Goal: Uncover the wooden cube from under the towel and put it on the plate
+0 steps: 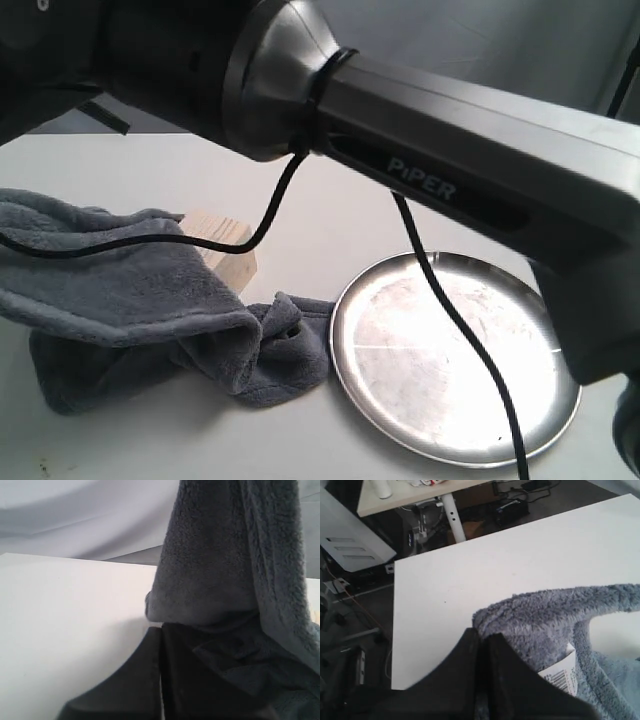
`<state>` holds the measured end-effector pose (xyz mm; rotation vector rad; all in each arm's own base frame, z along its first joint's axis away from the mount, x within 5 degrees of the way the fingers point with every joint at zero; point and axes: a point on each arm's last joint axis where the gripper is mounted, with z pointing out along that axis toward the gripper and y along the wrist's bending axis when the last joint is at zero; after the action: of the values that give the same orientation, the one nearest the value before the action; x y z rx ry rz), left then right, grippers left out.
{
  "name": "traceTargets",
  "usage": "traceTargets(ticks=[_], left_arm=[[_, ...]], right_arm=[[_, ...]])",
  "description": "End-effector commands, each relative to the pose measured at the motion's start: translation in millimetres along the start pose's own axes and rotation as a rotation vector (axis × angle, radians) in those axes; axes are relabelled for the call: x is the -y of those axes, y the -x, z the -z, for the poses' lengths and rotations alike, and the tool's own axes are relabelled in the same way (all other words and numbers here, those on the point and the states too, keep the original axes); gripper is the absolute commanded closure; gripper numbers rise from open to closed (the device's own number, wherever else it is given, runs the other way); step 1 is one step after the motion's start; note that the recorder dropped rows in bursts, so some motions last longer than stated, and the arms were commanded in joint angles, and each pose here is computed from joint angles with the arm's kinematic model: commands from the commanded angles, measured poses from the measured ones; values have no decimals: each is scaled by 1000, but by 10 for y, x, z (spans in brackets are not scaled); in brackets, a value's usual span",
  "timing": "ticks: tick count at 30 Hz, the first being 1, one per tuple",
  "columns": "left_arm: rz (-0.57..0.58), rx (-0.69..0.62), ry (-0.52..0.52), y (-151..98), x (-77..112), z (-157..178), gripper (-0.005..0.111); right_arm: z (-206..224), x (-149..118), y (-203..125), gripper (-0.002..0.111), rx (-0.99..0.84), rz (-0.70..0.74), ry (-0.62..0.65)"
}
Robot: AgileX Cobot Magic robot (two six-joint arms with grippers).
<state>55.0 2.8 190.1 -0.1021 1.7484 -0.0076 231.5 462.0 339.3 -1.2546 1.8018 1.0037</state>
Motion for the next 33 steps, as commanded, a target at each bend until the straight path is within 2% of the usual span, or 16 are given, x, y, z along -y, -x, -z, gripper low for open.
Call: traceTargets(ticks=[1,8,16,22,33], left_arm=[[4,9,-1,-4,0,-1,107],[4,9,-1,-4,0,-1,107],[4,9,-1,-4,0,-1,107],[4,9,-1,-4,0,-1,107],[4,9,-1,-4,0,-1,107]], right_arm=[[7,-153,53,108,36,5,50],[-53,-342,32,108,32,40,84],[-272,-263,-140,108,0,13,81],[-315,-153,-187,108,-17,85,-1],[-203,314,-275,108,-130,58,-213]])
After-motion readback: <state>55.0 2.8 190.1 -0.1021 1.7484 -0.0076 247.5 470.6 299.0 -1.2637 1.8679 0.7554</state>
